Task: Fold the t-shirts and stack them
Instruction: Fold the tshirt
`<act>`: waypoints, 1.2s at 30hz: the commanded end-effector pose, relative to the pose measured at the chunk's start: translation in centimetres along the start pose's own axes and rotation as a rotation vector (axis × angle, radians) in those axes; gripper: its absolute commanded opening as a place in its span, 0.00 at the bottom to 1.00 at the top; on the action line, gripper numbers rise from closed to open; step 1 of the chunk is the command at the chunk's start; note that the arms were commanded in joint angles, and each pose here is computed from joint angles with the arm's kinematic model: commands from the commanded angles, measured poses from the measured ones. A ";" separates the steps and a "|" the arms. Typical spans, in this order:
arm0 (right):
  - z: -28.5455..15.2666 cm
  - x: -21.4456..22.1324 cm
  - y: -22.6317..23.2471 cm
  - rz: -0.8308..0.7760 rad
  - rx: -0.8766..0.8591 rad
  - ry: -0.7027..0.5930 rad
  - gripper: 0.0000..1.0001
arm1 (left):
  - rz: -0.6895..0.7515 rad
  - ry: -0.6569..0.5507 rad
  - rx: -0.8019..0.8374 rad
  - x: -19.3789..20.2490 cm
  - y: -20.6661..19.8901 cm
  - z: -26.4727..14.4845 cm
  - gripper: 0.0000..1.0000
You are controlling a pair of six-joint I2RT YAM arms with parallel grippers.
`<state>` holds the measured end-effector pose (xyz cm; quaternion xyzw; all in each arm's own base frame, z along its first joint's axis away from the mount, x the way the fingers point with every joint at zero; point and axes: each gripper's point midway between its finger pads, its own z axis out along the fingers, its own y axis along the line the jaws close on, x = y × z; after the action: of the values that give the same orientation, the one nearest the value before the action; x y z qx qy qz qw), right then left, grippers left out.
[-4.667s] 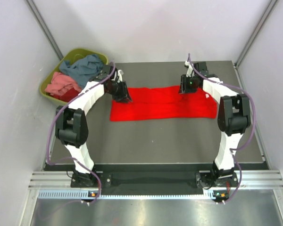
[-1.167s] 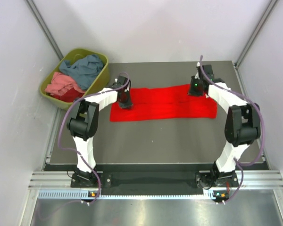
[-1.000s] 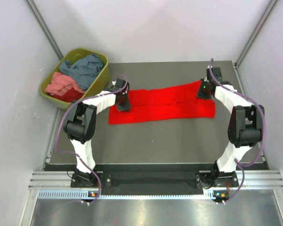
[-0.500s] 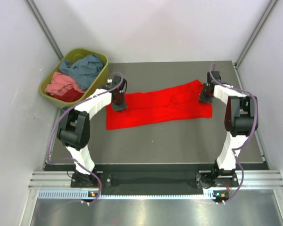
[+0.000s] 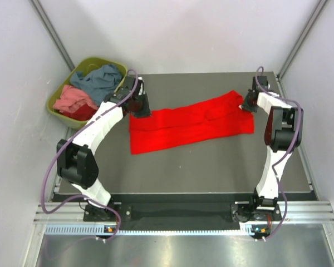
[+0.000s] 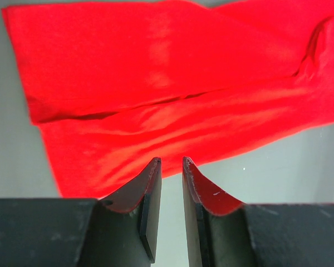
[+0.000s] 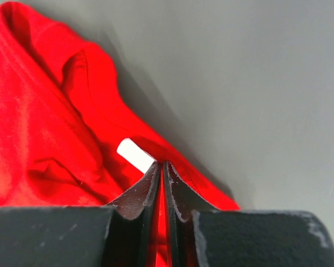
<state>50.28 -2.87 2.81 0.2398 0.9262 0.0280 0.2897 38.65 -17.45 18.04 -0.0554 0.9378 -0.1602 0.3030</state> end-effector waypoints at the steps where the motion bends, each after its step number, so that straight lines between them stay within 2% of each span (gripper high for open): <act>1: 2.4 -1.4 -2.3 -0.005 0.077 0.002 0.07 | 0.029 0.028 0.047 0.3 -0.9 0.3 0.27; 2: 2.3 -3.1 -1.5 -0.007 0.059 -0.029 0.07 | 0.028 0.037 0.044 0.2 -0.9 0.9 0.27; 7: 5.0 -4.7 -0.2 -0.006 0.031 -0.016 0.07 | 0.025 0.063 0.049 -0.4 -1.5 3.0 0.27; 10: 5.6 -8.6 0.9 0.016 -0.006 -0.092 0.07 | 0.033 0.076 0.036 -1.0 -1.6 4.5 0.27; 12: 7.0 -9.3 0.9 0.039 -0.038 -0.092 0.08 | 0.045 0.061 -0.017 -2.1 -0.9 5.9 0.27; 13: 6.8 -11.4 1.6 0.055 -0.066 -0.150 0.08 | 0.056 0.060 -0.032 -2.4 -0.6 6.4 0.27; 19: 6.7 -15.0 4.1 0.049 -0.224 -0.253 0.08 | 0.110 0.065 -0.076 -4.2 1.1 10.2 0.33; 23: 4.4 -15.9 4.8 0.038 -0.285 -0.266 0.11 | 0.166 0.110 -0.170 -4.0 3.9 12.6 0.38; 26: 1.3 -16.4 5.4 0.029 -0.323 -0.288 0.15 | 0.186 0.167 -0.187 -3.1 6.3 14.0 0.41; 27: -1.2 -17.7 5.9 0.021 -0.344 -0.330 0.18 | 0.191 0.181 -0.189 -3.0 7.2 14.1 0.41; 33: -8.2 -18.2 6.3 0.037 -0.383 -0.373 0.25 | 0.250 0.254 -0.231 -1.3 9.9 15.1 0.42; 36: -10.2 -16.9 6.2 0.052 -0.394 -0.361 0.27 | 0.247 0.262 -0.225 -0.9 10.1 15.9 0.42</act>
<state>60.05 -4.37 12.75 0.2180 0.8699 0.1512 0.4159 48.57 -12.02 2.91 0.0236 0.9818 -0.0295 0.1862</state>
